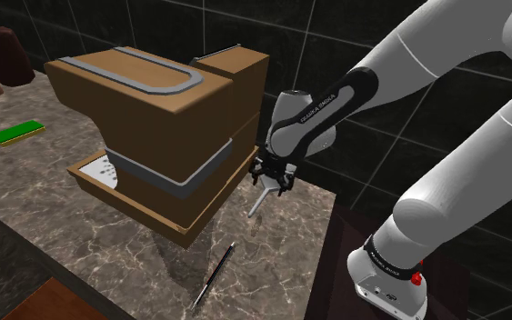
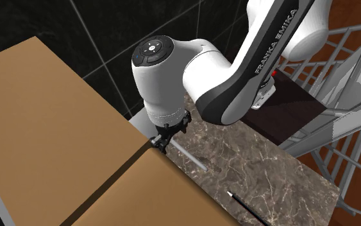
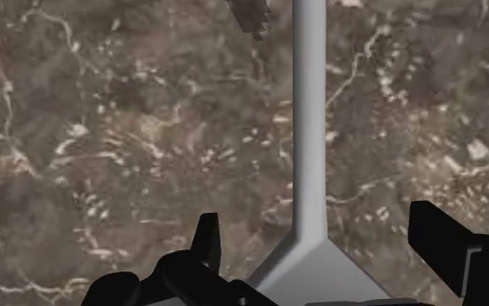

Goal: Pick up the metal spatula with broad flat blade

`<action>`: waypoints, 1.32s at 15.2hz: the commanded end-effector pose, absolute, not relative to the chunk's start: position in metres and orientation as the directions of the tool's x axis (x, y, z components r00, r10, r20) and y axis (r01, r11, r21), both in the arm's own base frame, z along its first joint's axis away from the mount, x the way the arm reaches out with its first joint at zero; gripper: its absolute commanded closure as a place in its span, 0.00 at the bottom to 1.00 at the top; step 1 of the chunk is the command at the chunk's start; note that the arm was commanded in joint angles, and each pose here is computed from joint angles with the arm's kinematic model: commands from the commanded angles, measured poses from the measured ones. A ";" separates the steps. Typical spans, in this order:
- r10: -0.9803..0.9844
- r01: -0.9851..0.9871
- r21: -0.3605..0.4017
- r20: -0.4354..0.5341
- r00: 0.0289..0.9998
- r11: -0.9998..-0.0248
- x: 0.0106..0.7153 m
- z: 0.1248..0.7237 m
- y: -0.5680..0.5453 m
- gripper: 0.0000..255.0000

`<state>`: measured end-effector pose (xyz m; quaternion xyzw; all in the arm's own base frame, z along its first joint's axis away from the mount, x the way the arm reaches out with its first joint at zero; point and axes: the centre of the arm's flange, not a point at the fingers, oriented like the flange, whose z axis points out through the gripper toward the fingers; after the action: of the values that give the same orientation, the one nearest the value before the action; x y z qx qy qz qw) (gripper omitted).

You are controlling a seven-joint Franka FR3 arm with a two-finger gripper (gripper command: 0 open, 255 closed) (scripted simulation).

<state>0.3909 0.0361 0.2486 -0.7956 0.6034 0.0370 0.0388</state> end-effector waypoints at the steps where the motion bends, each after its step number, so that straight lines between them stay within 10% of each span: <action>1: -0.957 -0.963 -0.018 -0.106 0.269 -0.268 0.392 0.241 0.035 0.00; 2: -0.957 -0.963 -0.018 -0.106 0.269 -0.268 0.392 0.241 0.035 0.00; 3: -0.957 -0.963 -0.018 -0.105 0.269 -0.268 0.392 0.242 0.035 1.00; 20: -0.957 -0.963 -0.018 -0.106 0.269 -0.268 0.392 0.284 0.035 1.00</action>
<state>0.3914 0.0356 0.2772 -0.7961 0.6028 0.0383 0.0381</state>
